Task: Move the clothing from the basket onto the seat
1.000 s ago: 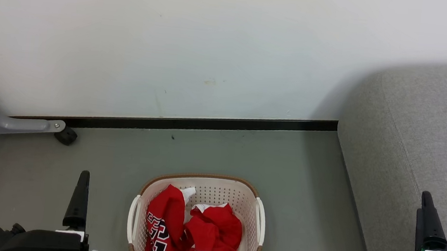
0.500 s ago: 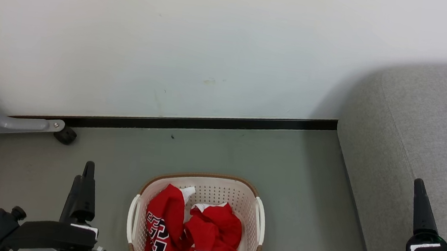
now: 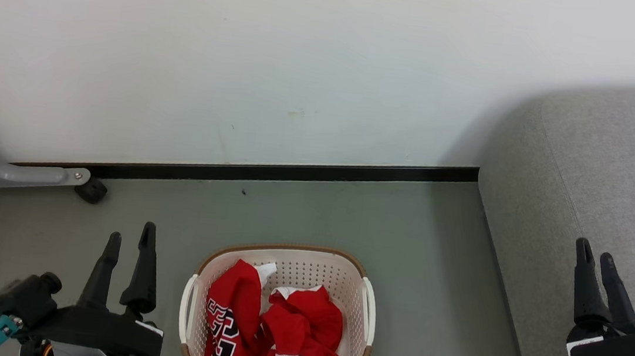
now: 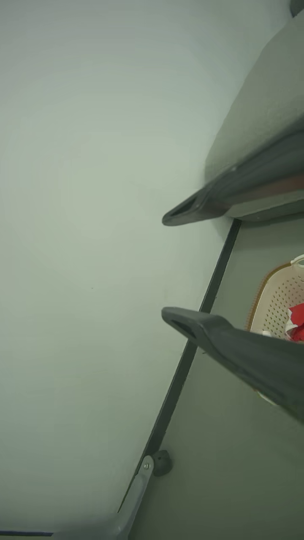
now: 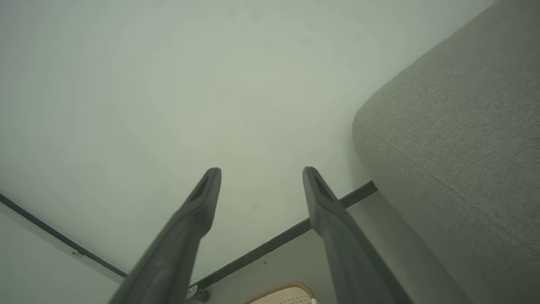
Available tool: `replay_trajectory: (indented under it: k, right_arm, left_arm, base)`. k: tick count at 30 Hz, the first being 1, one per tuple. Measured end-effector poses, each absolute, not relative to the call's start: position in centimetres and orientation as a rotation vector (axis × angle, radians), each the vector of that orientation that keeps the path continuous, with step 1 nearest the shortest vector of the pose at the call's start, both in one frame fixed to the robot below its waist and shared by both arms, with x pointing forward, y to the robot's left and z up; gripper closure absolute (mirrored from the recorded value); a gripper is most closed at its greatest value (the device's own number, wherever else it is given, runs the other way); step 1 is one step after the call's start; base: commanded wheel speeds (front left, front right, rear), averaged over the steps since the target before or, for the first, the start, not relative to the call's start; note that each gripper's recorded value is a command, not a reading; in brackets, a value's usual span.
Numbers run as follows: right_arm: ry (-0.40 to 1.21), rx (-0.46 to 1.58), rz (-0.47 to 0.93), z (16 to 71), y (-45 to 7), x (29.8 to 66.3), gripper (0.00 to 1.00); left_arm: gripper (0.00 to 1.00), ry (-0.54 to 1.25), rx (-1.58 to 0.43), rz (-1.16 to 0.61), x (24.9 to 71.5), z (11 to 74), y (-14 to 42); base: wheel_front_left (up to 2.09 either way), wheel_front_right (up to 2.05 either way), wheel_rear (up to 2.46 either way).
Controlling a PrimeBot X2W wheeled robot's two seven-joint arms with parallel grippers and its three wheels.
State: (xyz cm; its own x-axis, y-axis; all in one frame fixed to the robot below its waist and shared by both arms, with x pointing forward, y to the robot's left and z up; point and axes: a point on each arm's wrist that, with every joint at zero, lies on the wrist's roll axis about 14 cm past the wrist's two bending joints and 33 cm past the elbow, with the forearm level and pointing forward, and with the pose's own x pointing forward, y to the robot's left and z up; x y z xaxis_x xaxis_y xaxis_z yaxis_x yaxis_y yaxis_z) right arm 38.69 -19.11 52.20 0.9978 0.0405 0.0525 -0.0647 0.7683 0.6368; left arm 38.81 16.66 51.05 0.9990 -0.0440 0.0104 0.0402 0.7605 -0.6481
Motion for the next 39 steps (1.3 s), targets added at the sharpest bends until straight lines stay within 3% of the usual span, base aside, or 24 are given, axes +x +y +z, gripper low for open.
replay_trajectory:
  k: [29, 39]
  right_arm:
    - [-0.124, 0.077, 0.138, 53.6, -17.4, 38.8, 0.0]
    - [-0.12, 0.068, 0.132, 53.4, -17.5, 38.9, 0.0]
  left_arm:
    - [0.0, -0.06, -0.143, -0.115, 38.9, 51.3, 15.0]
    - [0.0, -0.047, -0.136, -0.109, 38.9, 50.8, 15.3]
  base:
    - [0.0, 0.0, 0.0]
    - [0.0, 0.0, 0.0]
